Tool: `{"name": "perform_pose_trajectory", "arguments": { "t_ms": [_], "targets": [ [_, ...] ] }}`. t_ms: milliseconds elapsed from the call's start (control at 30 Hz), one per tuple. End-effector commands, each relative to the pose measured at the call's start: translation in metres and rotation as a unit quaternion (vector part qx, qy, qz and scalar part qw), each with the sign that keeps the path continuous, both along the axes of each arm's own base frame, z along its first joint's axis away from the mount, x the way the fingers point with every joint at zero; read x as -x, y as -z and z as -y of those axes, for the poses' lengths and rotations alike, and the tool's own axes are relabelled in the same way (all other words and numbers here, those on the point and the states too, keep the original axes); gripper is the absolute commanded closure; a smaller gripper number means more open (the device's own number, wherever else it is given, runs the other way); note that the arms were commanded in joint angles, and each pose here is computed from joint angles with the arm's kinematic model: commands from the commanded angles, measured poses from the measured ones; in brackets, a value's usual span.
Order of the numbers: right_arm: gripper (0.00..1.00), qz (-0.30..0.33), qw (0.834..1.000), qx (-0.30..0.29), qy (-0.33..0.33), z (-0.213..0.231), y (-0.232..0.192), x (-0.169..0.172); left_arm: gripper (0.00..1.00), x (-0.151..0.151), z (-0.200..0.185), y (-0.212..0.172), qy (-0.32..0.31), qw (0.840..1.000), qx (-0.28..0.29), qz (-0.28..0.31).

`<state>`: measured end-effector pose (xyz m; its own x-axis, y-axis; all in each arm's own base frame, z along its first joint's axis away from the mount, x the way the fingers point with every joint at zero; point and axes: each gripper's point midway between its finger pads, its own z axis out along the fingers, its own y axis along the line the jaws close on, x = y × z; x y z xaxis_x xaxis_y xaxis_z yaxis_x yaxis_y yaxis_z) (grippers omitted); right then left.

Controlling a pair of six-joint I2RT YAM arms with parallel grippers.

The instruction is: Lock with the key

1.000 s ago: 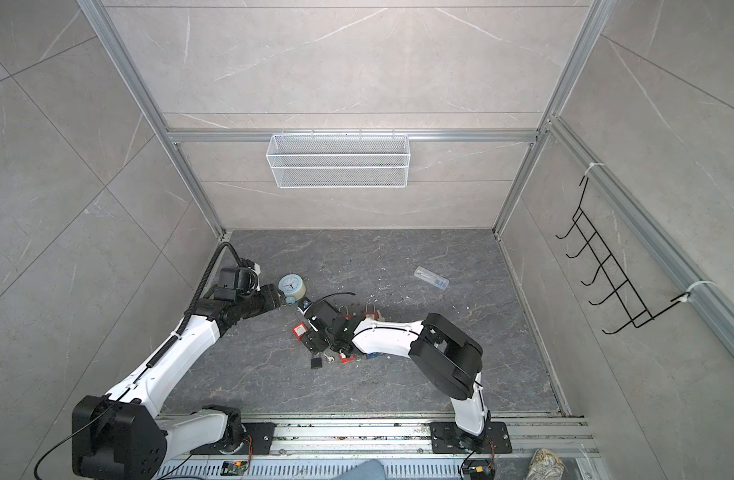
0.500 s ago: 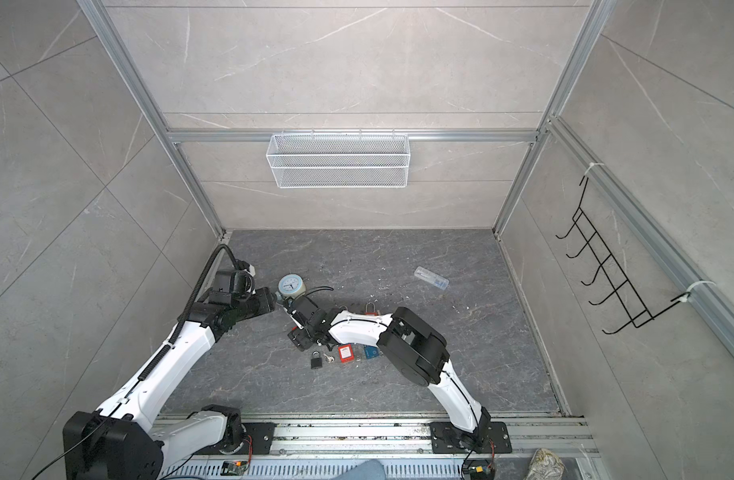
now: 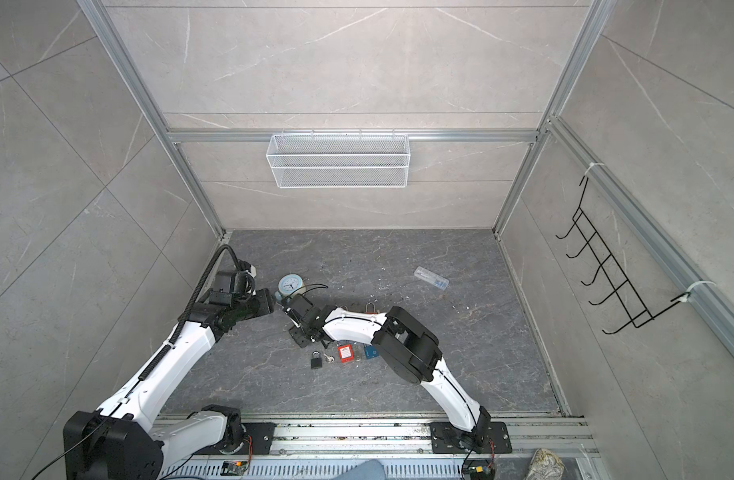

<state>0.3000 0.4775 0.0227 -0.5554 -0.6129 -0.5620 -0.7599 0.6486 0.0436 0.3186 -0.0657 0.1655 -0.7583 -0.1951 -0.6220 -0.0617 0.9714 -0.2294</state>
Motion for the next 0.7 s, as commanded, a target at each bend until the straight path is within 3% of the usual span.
{"name": "perform_pose_trajectory", "arguments": {
  "t_ms": [0,200,300,400,467,667],
  "targets": [
    [0.55,-0.016,0.999,0.034,-0.009,0.010,0.012,0.009,0.49,-0.001,-0.004,0.000,0.009,1.000,-0.020,0.005],
    [0.60,0.017,0.998,-0.015,-0.058,0.016,-0.049,0.023,0.52,-0.003,-0.002,-0.023,0.053,0.996,-0.049,0.053],
    [0.61,0.062,0.993,-0.021,-0.102,0.034,-0.077,0.029,0.53,-0.003,0.017,-0.037,0.135,0.985,-0.049,0.098],
    [0.67,0.099,0.983,0.001,-0.157,0.057,-0.092,0.035,0.57,0.003,0.043,-0.048,0.227,0.962,-0.037,0.148],
    [0.70,0.115,0.974,0.004,-0.196,0.072,-0.102,0.043,0.57,0.009,0.060,-0.053,0.286,0.941,-0.025,0.179],
    [0.73,0.178,0.943,-0.019,-0.279,0.119,-0.142,0.063,0.56,0.052,0.101,-0.069,0.469,0.836,-0.031,0.284]
  ]
}}
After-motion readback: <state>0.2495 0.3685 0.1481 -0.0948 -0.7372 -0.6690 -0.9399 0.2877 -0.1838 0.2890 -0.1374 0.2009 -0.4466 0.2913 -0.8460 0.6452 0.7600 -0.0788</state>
